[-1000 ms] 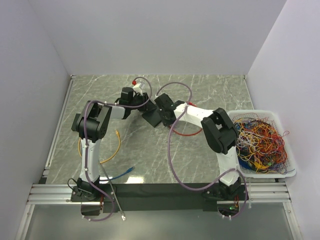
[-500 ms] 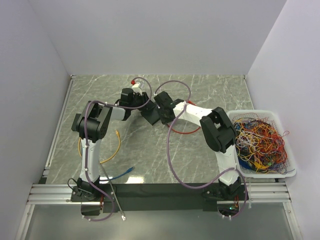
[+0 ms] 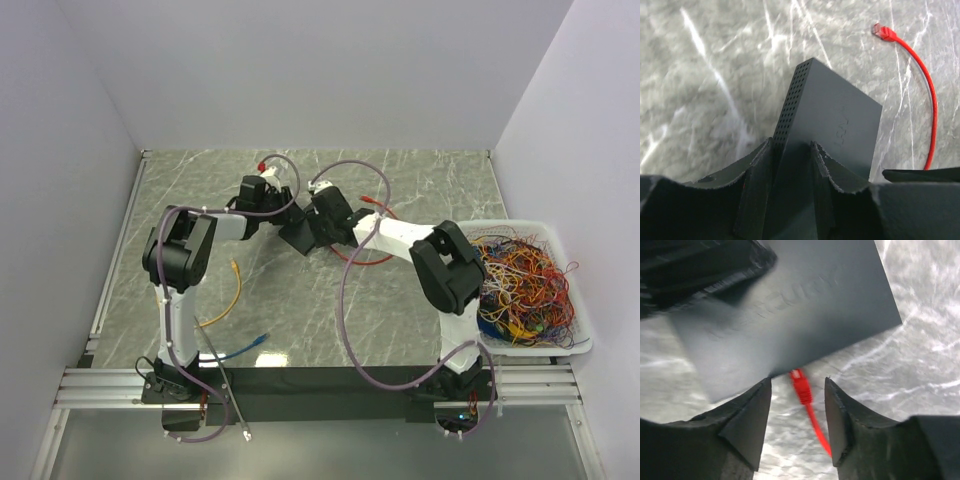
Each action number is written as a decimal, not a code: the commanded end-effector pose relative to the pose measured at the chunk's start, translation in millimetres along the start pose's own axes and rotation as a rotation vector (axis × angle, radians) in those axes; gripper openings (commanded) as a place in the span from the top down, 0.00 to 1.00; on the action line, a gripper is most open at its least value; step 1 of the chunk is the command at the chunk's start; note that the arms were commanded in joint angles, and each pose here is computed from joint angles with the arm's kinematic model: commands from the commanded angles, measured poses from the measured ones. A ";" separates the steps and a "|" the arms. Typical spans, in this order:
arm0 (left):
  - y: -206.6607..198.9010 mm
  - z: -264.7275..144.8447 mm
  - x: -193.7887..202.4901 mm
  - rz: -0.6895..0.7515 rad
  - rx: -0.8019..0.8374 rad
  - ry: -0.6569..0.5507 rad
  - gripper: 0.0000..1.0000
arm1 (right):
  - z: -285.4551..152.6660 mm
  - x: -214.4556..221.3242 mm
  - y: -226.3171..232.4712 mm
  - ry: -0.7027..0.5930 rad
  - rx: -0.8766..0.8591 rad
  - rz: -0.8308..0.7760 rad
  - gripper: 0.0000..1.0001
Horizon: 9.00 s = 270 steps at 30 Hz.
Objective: Insert the plug into the switch port
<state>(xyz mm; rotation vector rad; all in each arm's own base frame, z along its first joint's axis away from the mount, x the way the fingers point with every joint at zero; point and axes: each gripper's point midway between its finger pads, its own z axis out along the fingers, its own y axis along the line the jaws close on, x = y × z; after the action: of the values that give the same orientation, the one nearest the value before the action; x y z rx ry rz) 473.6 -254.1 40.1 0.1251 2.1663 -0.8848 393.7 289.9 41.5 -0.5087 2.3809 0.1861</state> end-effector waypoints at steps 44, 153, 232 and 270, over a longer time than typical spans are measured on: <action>48.4 -360.7 4.2 -0.241 -0.750 -0.854 0.58 | -206.4 -5.2 154.3 -0.530 -0.693 -0.161 0.38; 126.8 -281.9 -45.2 0.212 -0.781 -0.844 0.01 | -199.2 6.1 160.3 -0.536 -0.623 -0.231 0.38; 126.3 -282.2 -46.2 0.212 -0.780 -0.847 0.01 | -152.4 -3.8 147.5 -0.434 -0.485 -0.160 0.41; 126.5 -282.2 -45.5 0.212 -0.780 -0.846 0.01 | -154.7 -0.6 145.5 -0.473 -0.503 -0.147 0.41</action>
<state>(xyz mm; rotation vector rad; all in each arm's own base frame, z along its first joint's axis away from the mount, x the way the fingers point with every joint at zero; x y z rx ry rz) 364.9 29.3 110.3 -0.3554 1.5657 0.1175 240.8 380.5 125.6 -0.8255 1.9250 0.7005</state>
